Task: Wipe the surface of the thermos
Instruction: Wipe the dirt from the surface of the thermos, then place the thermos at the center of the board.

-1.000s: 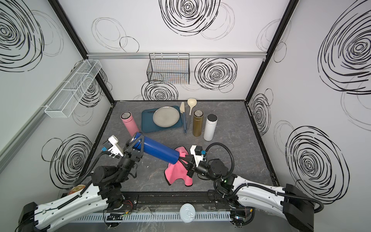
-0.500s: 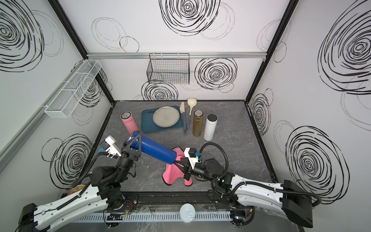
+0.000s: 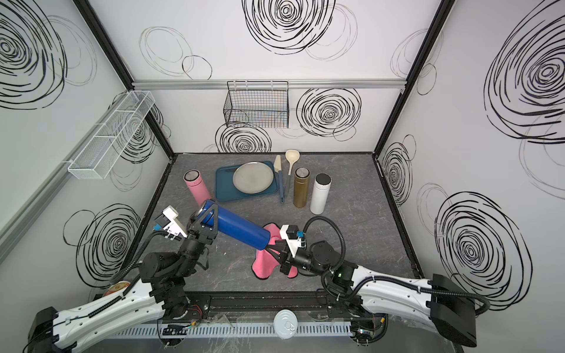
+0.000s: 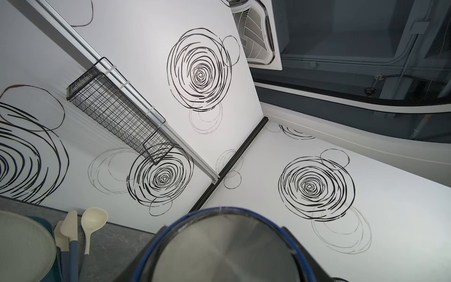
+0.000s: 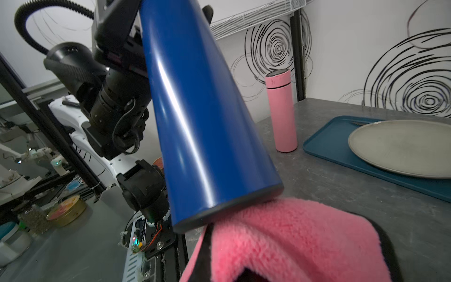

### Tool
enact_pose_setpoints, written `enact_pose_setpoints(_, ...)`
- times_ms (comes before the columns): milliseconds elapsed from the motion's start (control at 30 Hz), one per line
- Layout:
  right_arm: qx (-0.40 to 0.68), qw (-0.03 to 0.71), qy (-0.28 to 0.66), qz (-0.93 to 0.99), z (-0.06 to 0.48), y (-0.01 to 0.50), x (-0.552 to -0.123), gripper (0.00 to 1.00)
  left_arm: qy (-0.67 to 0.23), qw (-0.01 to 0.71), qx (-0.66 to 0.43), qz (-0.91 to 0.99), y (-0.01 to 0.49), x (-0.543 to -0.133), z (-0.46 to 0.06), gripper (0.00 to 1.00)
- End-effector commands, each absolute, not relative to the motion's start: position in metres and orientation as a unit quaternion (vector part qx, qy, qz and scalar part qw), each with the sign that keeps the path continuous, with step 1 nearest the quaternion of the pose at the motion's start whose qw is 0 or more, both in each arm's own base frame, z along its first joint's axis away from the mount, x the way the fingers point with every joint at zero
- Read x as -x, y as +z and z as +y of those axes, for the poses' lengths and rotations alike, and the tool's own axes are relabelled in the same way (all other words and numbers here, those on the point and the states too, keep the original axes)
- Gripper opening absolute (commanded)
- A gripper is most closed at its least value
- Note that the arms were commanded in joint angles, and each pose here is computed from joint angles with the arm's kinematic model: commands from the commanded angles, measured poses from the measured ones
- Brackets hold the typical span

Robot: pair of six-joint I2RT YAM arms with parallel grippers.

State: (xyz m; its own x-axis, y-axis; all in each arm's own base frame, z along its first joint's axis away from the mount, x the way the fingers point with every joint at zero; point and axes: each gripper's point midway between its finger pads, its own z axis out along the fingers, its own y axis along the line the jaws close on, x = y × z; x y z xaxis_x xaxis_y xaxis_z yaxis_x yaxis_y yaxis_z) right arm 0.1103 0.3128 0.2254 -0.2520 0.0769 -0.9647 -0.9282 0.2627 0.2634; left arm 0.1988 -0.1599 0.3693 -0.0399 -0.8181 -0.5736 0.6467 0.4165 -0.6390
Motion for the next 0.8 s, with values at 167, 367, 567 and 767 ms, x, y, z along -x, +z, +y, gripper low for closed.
enact_pose_setpoints(167, 0.278, 0.578, 0.526, 0.559, 0.279, 0.284, -0.118, 0.00, -0.556, 0.691, 0.084, 0.454, 0.390, -0.190, -0.158, 0.00)
enact_pose_setpoints(367, 0.167, 0.606, 0.403, 0.665, 0.239, 0.255, -0.180, 0.00, -0.425, 0.751, 0.064, 0.501, 0.381, -0.209, -0.153, 0.00)
enact_pose_setpoints(567, 0.061, 0.591, 0.309, 0.743, 0.188, 0.222, -0.223, 0.00, -0.223, 0.770, 0.094, 0.590, 0.336, -0.263, -0.127, 0.00)
enact_pose_setpoints(767, 0.013, 0.597, 0.259, 0.759, 0.157, 0.214, -0.229, 0.00, -0.108, 0.773, 0.106, 0.615, 0.300, -0.284, -0.095, 0.00)
